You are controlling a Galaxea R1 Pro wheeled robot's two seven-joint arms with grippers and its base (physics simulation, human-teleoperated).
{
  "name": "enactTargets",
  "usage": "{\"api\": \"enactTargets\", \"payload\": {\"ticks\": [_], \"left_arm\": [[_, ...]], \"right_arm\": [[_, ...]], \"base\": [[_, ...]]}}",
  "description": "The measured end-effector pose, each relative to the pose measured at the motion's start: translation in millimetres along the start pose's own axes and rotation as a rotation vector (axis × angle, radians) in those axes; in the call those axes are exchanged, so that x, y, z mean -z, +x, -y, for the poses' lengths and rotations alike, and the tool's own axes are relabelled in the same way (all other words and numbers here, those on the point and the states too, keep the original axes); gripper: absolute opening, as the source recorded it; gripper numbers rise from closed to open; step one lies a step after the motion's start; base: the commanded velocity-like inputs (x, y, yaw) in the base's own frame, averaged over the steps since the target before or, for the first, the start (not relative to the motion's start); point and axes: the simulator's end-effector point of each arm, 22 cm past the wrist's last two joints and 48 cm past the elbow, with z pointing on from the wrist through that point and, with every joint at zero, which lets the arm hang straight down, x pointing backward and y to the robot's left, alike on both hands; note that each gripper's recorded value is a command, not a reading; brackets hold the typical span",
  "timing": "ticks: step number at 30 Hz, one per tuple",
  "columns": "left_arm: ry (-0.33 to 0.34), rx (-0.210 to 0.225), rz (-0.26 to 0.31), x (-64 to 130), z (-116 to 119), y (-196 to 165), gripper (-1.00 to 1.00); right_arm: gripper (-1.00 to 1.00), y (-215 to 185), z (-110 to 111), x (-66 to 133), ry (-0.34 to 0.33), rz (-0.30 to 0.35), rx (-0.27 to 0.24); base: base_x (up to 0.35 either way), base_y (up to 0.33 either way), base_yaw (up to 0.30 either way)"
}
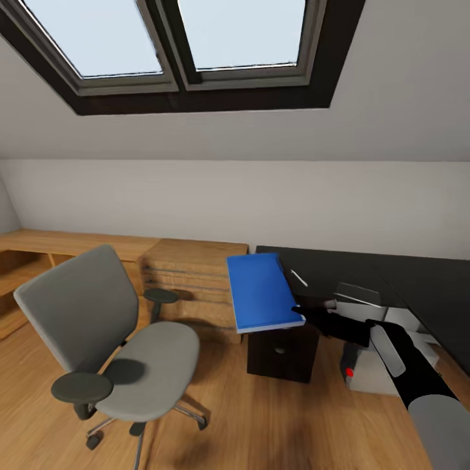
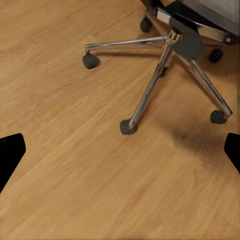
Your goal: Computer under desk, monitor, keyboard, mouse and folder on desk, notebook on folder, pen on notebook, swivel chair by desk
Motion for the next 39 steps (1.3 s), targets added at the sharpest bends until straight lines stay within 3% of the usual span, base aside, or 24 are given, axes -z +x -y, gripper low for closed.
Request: {"api": "enactTargets", "payload": {"ticks": [18,30,39], "left_arm": [[-0.003,-0.006,0.015,5.6,-1.3,-3.1,1.00],[-0.001,-0.007,0.014,6.0,0.0,-2.3,1.00],[0.014,-0.027,0.010,6.3,4.2,-0.9,1.00]], "right_arm": [[-1.00,-4.1,-6.6,0.4,0.000,0.003,0.014],[-1.00,-3.8,-7.7,-0.1,-0.003,0.003,0.014],[-1.00,-4.1,-9.5,0.0,-0.014,0.005,0.008]], "base": [[0.000,-0.005,-0.043],[0.041,-0.139,-0.005],[0.042,-0.047,-0.192]]}}
